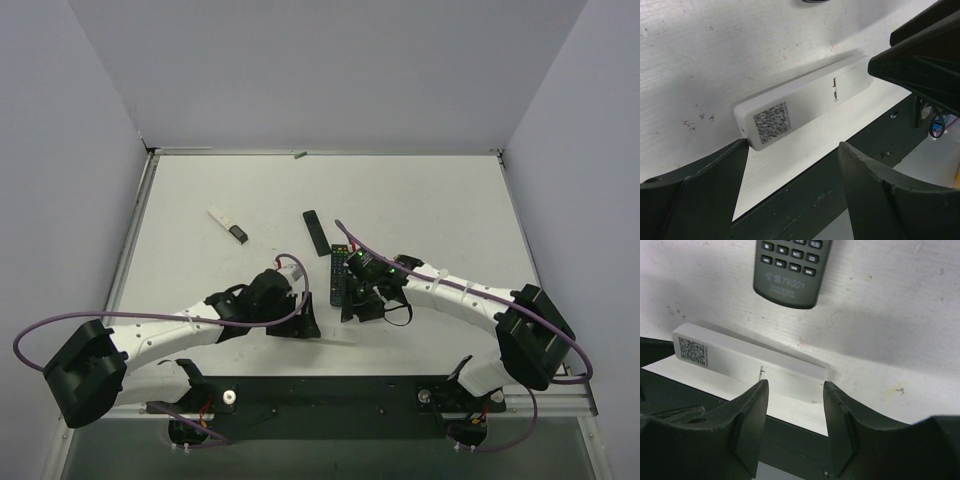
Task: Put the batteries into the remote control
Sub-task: Move the remote control to the center of the board.
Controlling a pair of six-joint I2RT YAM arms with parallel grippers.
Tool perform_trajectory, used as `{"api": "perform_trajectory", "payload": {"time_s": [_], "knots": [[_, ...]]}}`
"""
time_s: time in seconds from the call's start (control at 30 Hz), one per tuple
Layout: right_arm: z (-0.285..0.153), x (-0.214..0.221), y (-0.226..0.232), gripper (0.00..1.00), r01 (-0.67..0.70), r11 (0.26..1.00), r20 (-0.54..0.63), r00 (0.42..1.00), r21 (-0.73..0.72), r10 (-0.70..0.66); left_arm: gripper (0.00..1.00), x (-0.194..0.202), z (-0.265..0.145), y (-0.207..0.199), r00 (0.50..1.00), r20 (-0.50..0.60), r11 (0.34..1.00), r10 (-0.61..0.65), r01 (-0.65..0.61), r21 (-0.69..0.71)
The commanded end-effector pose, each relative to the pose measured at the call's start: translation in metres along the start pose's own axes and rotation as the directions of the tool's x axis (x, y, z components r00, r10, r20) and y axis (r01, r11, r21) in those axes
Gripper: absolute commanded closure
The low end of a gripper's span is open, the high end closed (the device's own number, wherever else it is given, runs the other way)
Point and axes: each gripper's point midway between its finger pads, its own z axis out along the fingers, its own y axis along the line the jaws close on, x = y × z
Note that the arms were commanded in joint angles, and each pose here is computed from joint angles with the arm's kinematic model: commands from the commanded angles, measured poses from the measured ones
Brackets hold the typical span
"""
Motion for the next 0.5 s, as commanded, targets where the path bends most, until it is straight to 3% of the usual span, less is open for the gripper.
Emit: {"api": "perform_trajectory", "payload": {"time_s": [0.0,0.33,0.47], "knots": [[-0.007,0.01,-0.019,0.57,-0.038,0.997,-0.01,0.999,0.073,0.039,0.17,-0.013,-0.004,-0.015,0.999,0.034,0.999,-0.003,0.002,0.041],[-0.007,0.018,-0.021,0.57,-0.07,0.992,-0.025,0.997,0.101,0.073,0.17,-0.02,-0.008,0.018,0.995,0.073,0.996,-0.07,0.074,-0.051],[-0.005,0.022,-0.019,0.57,-0.081,0.99,-0.032,0.996,0.117,0.086,0.26,-0.028,-0.008,0.017,0.994,0.091,0.997,-0.061,0.065,-0.042]]}}
